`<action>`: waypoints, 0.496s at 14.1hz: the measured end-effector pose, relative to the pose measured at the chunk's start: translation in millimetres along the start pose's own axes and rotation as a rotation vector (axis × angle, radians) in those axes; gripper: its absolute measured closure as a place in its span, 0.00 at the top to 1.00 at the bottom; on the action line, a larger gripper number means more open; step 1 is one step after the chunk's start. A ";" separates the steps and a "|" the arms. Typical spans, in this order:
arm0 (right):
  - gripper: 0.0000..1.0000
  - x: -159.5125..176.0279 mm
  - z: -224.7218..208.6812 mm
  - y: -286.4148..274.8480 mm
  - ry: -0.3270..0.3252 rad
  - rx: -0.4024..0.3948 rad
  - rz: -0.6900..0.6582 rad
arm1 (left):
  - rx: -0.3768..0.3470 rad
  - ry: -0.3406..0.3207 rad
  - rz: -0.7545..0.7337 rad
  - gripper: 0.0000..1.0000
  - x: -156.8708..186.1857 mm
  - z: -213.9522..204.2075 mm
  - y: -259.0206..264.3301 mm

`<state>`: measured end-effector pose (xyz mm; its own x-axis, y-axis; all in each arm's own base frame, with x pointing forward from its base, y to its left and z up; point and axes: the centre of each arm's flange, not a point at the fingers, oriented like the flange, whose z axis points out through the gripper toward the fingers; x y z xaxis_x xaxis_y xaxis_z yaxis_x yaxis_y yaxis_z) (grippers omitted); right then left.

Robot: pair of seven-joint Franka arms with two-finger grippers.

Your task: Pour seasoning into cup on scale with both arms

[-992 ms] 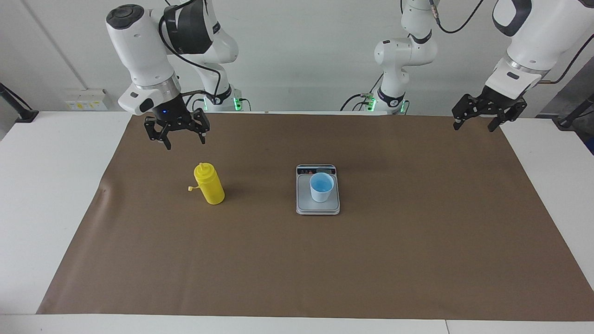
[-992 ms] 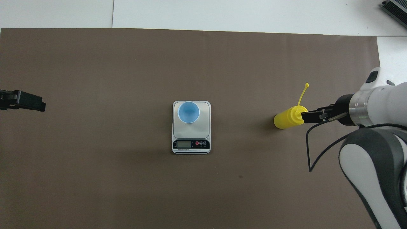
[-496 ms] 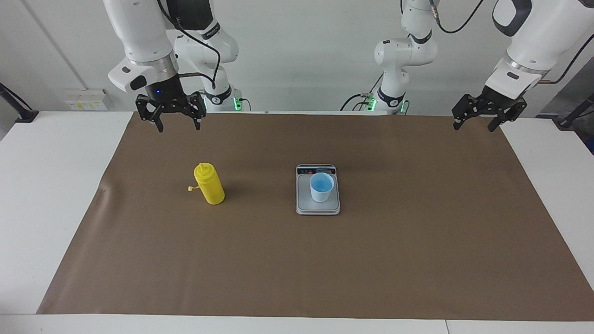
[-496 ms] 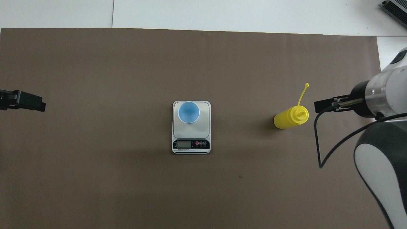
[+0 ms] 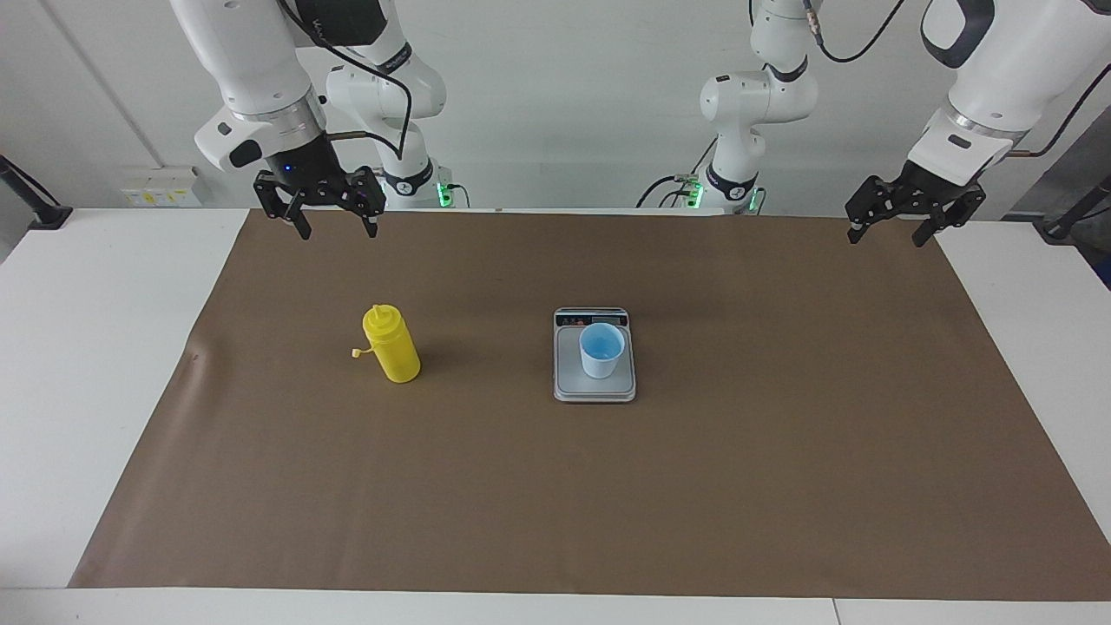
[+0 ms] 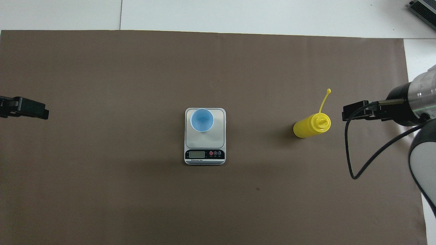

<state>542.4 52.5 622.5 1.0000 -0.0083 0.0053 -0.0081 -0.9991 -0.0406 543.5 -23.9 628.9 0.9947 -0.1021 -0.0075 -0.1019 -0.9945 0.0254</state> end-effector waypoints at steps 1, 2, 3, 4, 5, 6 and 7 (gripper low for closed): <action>1.00 -1.0 1.6 0.4 -0.010 -0.003 0.000 | 0.000 0.000 0.000 1.00 0.0 0.0 0.0; 1.00 -2.2 3.5 0.7 -0.023 -0.009 0.000 | 0.000 0.000 0.000 1.00 0.0 0.0 0.0; 1.00 -3.5 5.3 0.9 -0.034 -0.022 -0.003 | 0.000 0.000 0.000 1.00 0.0 0.0 0.0; 1.00 -4.8 6.8 0.8 -0.044 -0.038 -0.006 | 0.000 0.000 0.000 1.00 0.0 0.0 0.0; 1.00 -6.2 8.0 -0.1 -0.054 -0.046 -0.009 | 0.000 0.000 0.000 1.00 0.0 0.0 0.0; 1.00 -7.3 8.8 -0.8 -0.061 -0.048 -0.011 | 0.000 0.000 0.000 1.00 0.0 0.0 0.0; 1.00 -8.3 9.3 -1.4 -0.065 -0.049 -0.012 | 0.000 0.000 0.000 1.00 0.0 0.0 0.0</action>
<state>534.1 54.4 613.3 0.9982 0.0048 -0.0596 0.0054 -0.9999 0.0085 543.5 -23.9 628.9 0.9947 -0.1021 -0.0075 -0.1019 -0.9945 0.0254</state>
